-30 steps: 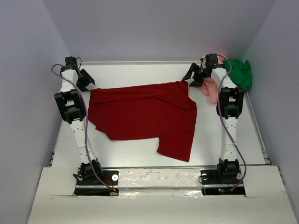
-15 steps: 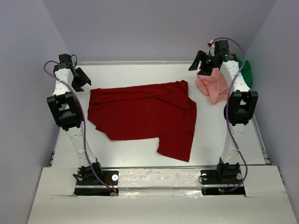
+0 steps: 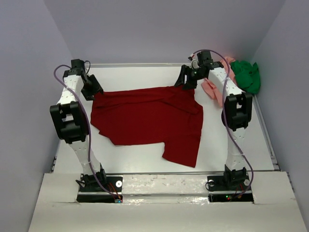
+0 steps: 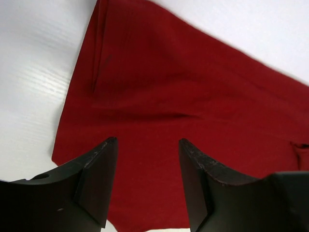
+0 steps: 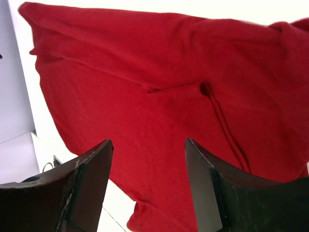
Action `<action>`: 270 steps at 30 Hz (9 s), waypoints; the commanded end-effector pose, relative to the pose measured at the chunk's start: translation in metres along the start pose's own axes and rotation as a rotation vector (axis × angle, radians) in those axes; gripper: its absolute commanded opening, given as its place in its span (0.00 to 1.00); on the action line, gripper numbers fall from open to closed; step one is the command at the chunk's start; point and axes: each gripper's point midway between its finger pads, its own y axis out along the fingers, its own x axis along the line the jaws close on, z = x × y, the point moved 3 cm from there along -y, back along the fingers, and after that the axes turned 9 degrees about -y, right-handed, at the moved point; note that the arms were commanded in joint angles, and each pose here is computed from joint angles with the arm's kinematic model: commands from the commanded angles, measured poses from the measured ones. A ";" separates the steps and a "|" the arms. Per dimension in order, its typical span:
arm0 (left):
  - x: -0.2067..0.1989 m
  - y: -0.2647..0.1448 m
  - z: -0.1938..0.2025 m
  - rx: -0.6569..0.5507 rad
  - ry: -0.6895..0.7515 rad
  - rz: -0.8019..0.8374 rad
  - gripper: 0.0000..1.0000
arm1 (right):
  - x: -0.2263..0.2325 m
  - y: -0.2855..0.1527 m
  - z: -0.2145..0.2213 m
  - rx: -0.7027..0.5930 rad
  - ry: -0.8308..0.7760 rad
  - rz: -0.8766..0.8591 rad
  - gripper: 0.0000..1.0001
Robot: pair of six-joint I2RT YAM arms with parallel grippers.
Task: Fold and stack the t-shirts
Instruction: Fold the flattened tshirt in 1/3 of the way
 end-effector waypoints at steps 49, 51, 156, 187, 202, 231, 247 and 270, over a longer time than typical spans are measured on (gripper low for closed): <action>0.015 -0.001 0.028 0.078 0.026 -0.051 0.63 | -0.042 0.090 0.000 0.040 0.002 -0.135 0.61; 0.016 0.000 0.027 0.080 0.029 -0.057 0.63 | -0.042 0.091 -0.001 0.037 0.004 -0.140 0.57; 0.047 0.038 0.019 0.033 -0.022 -0.222 0.62 | -0.012 0.060 0.087 0.215 0.049 0.142 0.00; 0.043 0.063 0.007 0.014 -0.069 -0.248 0.11 | -0.046 0.069 0.120 0.340 0.080 0.281 0.00; 0.041 0.051 -0.013 -0.020 -0.033 -0.295 0.01 | -0.048 0.072 0.121 0.360 0.084 0.280 0.00; 0.034 -0.020 -0.004 -0.058 -0.034 -0.160 0.79 | -0.046 0.074 0.122 0.373 0.096 0.268 0.00; 0.073 -0.044 0.154 0.182 -0.257 -0.014 0.76 | -0.043 0.082 0.112 0.356 0.096 0.236 0.00; 0.125 -0.053 0.182 0.143 -0.657 -0.182 0.58 | -0.036 0.078 0.111 0.360 0.078 0.198 0.00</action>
